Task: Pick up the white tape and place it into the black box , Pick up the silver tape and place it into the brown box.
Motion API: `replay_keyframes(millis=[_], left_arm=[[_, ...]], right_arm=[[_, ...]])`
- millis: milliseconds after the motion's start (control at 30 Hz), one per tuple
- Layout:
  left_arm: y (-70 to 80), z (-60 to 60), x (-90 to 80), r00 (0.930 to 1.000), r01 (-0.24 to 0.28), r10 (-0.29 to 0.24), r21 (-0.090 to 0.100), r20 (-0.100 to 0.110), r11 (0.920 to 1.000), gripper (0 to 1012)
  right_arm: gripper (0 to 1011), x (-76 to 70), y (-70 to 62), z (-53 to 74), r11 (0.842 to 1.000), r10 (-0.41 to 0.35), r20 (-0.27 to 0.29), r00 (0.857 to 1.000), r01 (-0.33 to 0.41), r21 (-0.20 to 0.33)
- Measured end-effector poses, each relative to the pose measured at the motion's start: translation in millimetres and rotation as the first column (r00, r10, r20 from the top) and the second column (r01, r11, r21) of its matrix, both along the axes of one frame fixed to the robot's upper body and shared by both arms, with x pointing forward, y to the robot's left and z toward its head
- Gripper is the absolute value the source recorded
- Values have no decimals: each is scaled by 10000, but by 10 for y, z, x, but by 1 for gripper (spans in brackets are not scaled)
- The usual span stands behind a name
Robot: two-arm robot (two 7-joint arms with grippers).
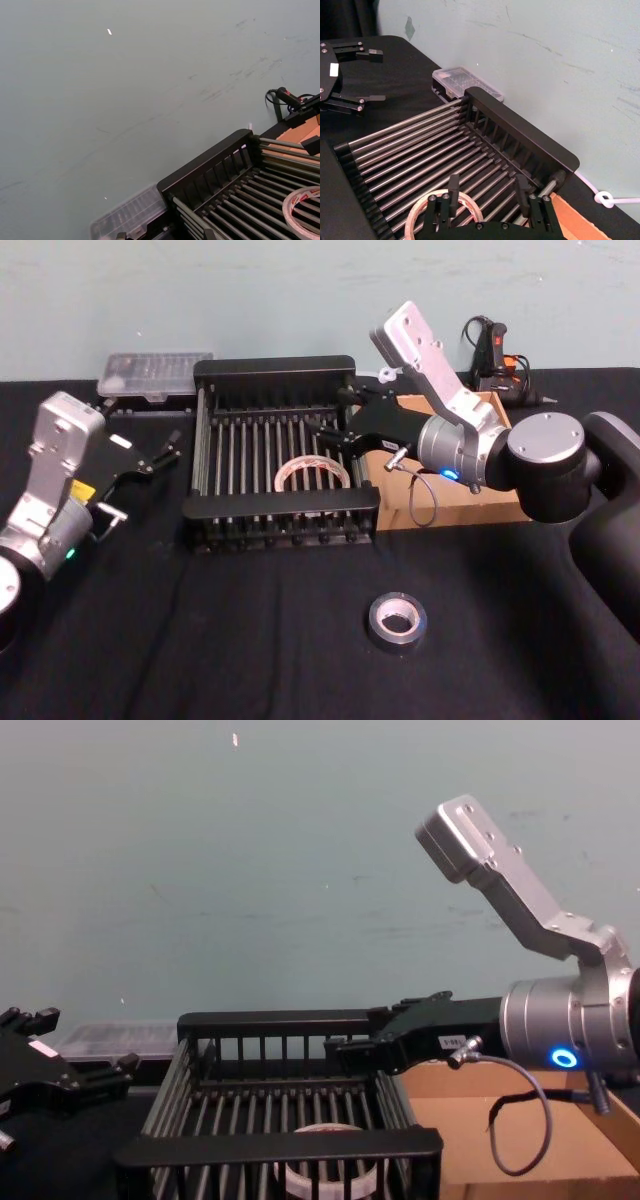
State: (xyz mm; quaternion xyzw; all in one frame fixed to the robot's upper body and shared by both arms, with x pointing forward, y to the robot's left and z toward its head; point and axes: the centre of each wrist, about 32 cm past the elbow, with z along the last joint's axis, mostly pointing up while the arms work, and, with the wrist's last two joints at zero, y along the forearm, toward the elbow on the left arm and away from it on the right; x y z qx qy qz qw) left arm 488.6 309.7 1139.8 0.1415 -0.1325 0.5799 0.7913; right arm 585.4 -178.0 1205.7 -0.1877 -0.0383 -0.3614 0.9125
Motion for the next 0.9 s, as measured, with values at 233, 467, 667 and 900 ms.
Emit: replay_keyframes(millis=[233,467,667,900], left_arm=[[0,0,0,10000,0,0,0,0,10000,1001],[0,0,0,10000,-1,1,0,0,10000,1001],[0,0,0,10000,0,0,0,0,10000,1001],[0,0,0,10000,-1,1,0,0,10000,1001]], right_arm=[[905,0,0,2,10000,1,-2,10000,-1,4],[1002,0,0,1,10000,0,-2,10000,0,5],[1000,-1,-23,5,9999,-83,4,10000,83,72],[1000,-56,-114,46,9991,-329,68,9994,327,281]])
